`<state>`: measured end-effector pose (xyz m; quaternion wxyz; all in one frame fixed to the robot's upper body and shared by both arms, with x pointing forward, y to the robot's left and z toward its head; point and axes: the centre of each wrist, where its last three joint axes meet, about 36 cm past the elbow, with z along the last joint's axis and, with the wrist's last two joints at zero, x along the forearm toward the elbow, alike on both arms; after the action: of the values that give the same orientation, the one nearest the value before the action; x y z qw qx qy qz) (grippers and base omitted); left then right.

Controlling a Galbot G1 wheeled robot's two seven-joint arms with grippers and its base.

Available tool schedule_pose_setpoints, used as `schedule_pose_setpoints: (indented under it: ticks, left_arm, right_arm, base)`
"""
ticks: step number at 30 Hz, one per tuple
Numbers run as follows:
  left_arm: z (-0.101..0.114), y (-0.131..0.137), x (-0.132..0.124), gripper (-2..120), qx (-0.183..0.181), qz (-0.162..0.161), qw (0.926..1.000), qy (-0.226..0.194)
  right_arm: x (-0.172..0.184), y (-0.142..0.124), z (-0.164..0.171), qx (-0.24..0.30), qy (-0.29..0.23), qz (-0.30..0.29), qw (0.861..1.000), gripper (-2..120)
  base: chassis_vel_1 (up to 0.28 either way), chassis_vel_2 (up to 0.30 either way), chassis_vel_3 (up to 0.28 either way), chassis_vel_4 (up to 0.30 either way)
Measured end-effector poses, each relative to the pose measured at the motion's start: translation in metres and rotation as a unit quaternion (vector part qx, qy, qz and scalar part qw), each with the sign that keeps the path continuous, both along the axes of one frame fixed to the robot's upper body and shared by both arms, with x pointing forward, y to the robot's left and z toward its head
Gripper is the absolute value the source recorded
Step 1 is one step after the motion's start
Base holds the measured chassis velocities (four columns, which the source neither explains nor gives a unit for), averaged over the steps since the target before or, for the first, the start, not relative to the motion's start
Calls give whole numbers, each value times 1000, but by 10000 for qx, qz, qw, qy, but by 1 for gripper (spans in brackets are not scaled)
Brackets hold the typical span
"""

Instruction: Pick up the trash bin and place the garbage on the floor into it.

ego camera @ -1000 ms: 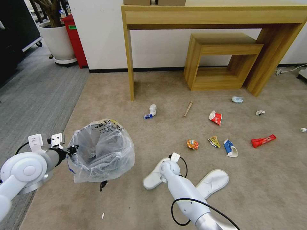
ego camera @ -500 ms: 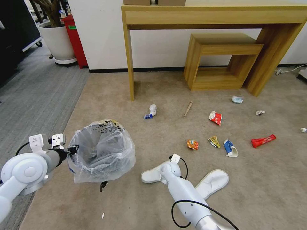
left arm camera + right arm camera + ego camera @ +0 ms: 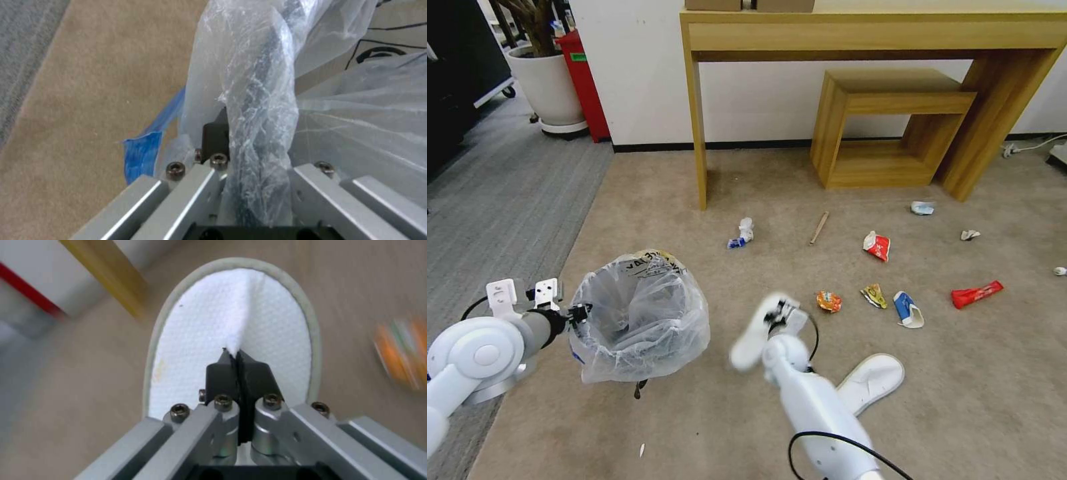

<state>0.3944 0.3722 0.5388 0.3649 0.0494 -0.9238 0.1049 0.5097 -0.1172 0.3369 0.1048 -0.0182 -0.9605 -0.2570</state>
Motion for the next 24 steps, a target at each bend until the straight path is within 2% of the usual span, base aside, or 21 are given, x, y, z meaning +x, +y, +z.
schedule_pose_setpoints:
  ticks: [1, 2, 3, 4, 5, 6, 9, 10, 13, 14, 16, 18, 19, 22, 23, 24]
  left_arm:
    - [-1, 0, 0, 0, -6, -15, 10000, 28]
    - [-1, 0, 0, 0, -6, -15, 10000, 28]
    - [-1, -1, 0, 0, -13, -16, 10000, 52]
    - [0, -1, 1, 0, -33, -14, 10000, 88]
    - [-1, -1, 2, 0, -58, -14, 9999, 154]
    - [-1, -1, 2, 0, -58, -14, 9999, 154]
    - [-3, -1, 5, 0, -68, 30, 9997, 227]
    - [-3, -1, 5, 0, -68, 30, 9997, 227]
    - [-7, -2, 5, 0, -108, 25, 9995, 295]
    - [-7, -2, 5, 0, -108, 25, 9995, 295]
    - [-10, -3, 5, 0, -124, 54, 9994, 320]
    - [-11, -3, 5, 0, -135, 90, 9993, 330]
    - [-11, -3, 5, 0, -135, 90, 9993, 330]
    - [-11, -4, 6, 0, -125, 124, 9993, 330]
    - [-11, -4, 6, 0, -125, 124, 9993, 330]
    - [-11, -4, 6, 0, -119, 135, 9993, 327]
  right_arm:
    - [1, -11, 12, 72, -492, 116, 9987, 0]
    - [1, -11, 12, 72, -492, 116, 9987, 0]
    - [1, -22, 27, 226, -984, 247, 9946, 0]
    - [0, -28, 42, 431, -1355, 377, 9891, 0]
    - [-2, -32, 66, 774, -1861, 594, 9777, 0]
    - [-2, -32, 66, 774, -1861, 594, 9777, 0]
    - [-13, -30, 118, 1572, -2705, 1097, 9434, 0]
    - [-13, -30, 118, 1572, -2705, 1097, 9434, 0]
    - [-25, -11, 149, 2121, -2922, 1418, 9217, 0]
    - [-25, -11, 149, 2121, -2922, 1418, 9217, 0]
    - [-31, 8, 157, 2338, -2868, 1626, 9147, 0]
    - [-39, 35, 152, 2466, -2683, 1888, 9119, 0]
    - [-39, 35, 152, 2466, -2683, 1888, 9119, 0]
    - [-51, 68, 133, 2493, -2311, 2183, 9147, 0]
    - [-51, 68, 133, 2493, -2311, 2183, 9147, 0]
    - [-58, 82, 122, 2466, -2153, 2311, 9162, 0]
  base:
    - [0, 0, 0, 0]
    - [0, 0, 0, 0]
    - [0, 0, 0, 0]
    - [0, 0, 0, 0]
    - [0, 0, 0, 0]
    - [0, 0, 0, 0]
    - [0, 0, 0, 0]
    - [0, 0, 0, 0]
    - [0, 0, 0, 0]
    - [0, 0, 0, 0]
    - [0, 0, 0, 0]
    - [0, 0, 0, 0]
    - [0, 0, 0, 0]
    - [0, 0, 0, 0]
    - [0, 0, 0, 0]
    - [0, 0, 0, 0]
